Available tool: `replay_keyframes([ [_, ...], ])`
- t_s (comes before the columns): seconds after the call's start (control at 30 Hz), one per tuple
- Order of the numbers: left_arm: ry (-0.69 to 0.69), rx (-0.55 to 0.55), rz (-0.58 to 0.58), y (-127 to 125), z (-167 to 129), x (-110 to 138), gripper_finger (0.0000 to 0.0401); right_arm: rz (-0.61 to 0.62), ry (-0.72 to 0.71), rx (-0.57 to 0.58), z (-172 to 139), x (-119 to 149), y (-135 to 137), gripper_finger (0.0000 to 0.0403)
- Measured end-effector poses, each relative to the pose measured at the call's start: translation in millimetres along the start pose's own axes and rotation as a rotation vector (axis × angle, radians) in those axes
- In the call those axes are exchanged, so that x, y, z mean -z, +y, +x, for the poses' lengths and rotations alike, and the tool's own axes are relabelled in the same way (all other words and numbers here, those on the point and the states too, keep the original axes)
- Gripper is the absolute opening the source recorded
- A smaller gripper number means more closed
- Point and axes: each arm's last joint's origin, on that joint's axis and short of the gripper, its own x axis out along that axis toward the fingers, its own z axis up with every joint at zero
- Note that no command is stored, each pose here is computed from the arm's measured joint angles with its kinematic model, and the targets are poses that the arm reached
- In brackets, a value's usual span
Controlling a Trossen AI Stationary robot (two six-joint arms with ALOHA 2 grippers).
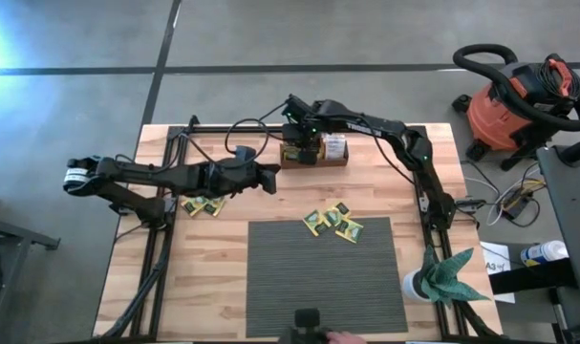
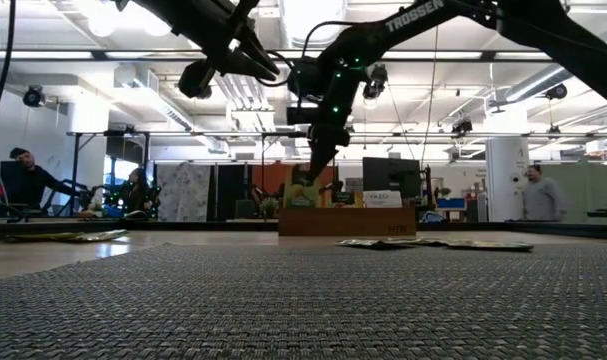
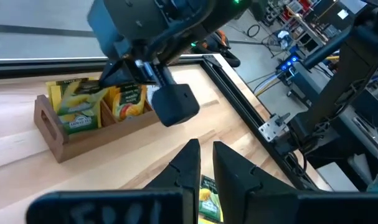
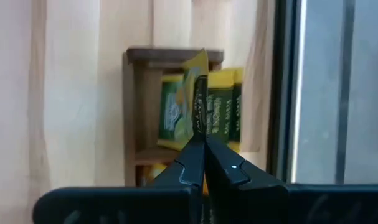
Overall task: Pick & Place Tea
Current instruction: Put the yellow tea bag into the left section of the wooden organizer
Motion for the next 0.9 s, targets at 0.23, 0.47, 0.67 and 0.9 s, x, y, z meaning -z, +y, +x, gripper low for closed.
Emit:
replay_keyframes([
  [0.23,0.0,0.0,0.003,0,0,0,0.0039,-0.016,0.02,-0.014,5,-1,0,0.0008],
  [0.47,-0.001,-0.001,0.01,0,0,0,0.0039,-0.018,0.065,-0.044,14,5,4,0.0008],
  [0.67,-0.007,-0.006,0.009,0,0,0,0.0039,-0.018,0.048,-0.033,16,4,3,0.0009],
  [0.9,-0.007,-0.006,0.006,0,0,0,0.0039,-0.018,0.028,-0.019,22,4,3,0.0009],
])
